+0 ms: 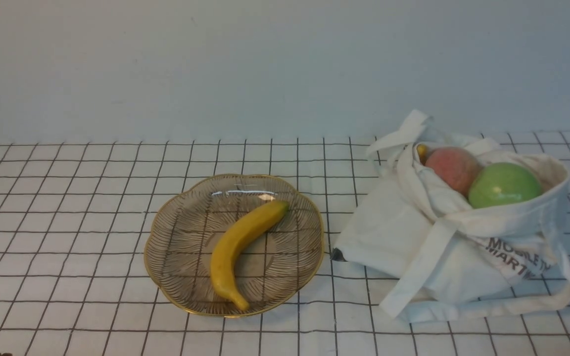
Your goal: Take the fruit out of the bag on the white checkered tablecloth and place them on the plate.
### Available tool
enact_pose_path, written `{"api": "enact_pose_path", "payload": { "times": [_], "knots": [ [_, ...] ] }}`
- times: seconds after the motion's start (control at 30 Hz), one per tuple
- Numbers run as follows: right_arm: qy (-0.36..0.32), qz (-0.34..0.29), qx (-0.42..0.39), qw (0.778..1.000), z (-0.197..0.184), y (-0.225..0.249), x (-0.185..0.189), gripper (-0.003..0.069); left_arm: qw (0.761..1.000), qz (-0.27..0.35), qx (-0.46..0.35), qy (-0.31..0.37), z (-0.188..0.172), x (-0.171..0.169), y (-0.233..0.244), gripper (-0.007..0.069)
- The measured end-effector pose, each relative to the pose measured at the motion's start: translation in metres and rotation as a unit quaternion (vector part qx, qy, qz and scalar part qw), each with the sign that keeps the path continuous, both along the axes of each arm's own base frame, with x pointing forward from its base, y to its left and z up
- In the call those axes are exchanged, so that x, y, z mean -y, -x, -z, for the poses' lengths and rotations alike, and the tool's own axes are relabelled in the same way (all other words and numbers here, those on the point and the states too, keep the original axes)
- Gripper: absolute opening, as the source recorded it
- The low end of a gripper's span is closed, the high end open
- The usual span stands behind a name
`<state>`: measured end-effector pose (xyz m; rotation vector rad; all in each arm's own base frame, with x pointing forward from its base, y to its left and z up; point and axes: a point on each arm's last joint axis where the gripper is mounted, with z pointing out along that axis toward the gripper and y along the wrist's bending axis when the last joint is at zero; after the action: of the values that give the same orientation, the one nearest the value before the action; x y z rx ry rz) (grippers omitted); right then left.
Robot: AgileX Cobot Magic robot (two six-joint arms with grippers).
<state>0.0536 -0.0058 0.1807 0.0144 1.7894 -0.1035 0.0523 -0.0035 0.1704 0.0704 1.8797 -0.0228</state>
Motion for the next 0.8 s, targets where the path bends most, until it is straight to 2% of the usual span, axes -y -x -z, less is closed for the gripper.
{"api": "enact_pose_path", "payload": {
  "times": [0.17,0.37,0.8],
  "knots": [
    [-0.009,-0.002,0.002,1.000,0.0000,-0.0001,-0.0006,-0.0014,1.000,0.000,0.000,0.000,0.0000,0.0000,0.0000,-0.0008],
    [-0.010,-0.034,0.002,0.999,0.0000,-0.0003,-0.0041,-0.0014,1.000,0.000,0.000,0.000,0.0000,0.0000,0.0000,-0.0008],
    [-0.021,-0.036,0.002,0.999,0.0000,-0.0004,-0.0046,-0.0014,1.000,0.000,0.000,0.000,0.0000,0.0000,0.0000,-0.0008]
  ]
}}
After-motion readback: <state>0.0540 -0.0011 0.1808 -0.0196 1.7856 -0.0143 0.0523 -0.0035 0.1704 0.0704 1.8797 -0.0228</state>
